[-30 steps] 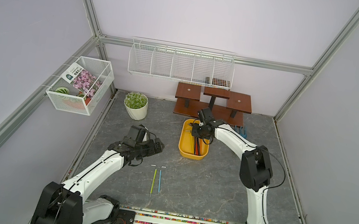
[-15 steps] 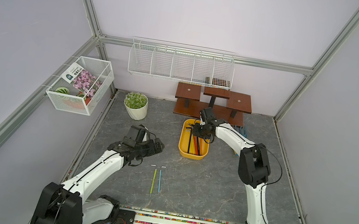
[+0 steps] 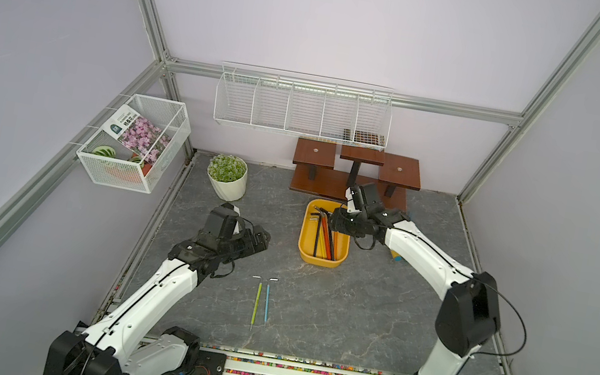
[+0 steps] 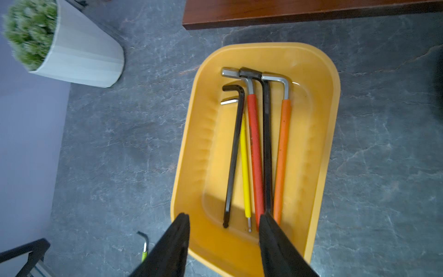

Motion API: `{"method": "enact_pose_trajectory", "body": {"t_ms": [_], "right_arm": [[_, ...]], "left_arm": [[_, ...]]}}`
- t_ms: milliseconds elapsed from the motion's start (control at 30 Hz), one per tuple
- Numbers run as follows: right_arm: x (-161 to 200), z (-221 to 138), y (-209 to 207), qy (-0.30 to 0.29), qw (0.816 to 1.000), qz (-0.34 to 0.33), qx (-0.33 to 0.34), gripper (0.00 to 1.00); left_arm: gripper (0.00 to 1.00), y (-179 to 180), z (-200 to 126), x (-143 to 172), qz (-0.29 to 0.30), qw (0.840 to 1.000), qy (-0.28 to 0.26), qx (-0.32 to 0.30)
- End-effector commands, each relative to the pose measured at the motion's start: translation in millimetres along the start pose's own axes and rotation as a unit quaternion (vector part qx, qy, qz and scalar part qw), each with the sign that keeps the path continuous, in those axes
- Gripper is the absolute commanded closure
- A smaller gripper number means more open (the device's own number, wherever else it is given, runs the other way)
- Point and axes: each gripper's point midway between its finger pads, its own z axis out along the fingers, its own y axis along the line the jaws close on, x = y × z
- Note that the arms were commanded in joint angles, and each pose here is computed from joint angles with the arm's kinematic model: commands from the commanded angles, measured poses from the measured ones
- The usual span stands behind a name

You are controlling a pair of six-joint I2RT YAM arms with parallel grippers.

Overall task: Put the hex key on the desktop into the storage box
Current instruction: Place the Allen key in the storage box, then pick up the Allen key from the center of the board.

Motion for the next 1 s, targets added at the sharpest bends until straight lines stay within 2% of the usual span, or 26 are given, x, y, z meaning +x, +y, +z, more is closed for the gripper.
{"method": "enact_pose_trajectory", "body": {"t_ms": [0,200,267,400,767,967], "right_arm": [[20,-15,9,-0.008,1.0,-0.028,0.006,0.46],[60,-36,25,-0.019,0.998,-0.055,0.016,0.43],[70,-39,31,-0.046,0.997,-0.054,0.019,0.42],[97,-32,51,-0.073,0.996,-0.044,-0.016,0.4],[187,17,109,0.028,0.993,-0.114,0.007,0.45],[218,40,127,0.067,0.987,-0.143,0.032,0.48]], "left_arm": [[0.0,5,-5,-7,-0.007,1.0,-0.017,-0.017],[0.0,10,-2,-6,-0.008,0.999,-0.015,-0.028],[0.0,12,0,-7,-0.008,0.999,-0.019,-0.031],[0.0,20,4,-8,-0.015,0.999,-0.021,-0.04],[0.0,47,10,-10,-0.041,0.997,-0.02,-0.06],[0.0,62,9,-7,-0.05,0.996,-0.02,-0.07]]}}
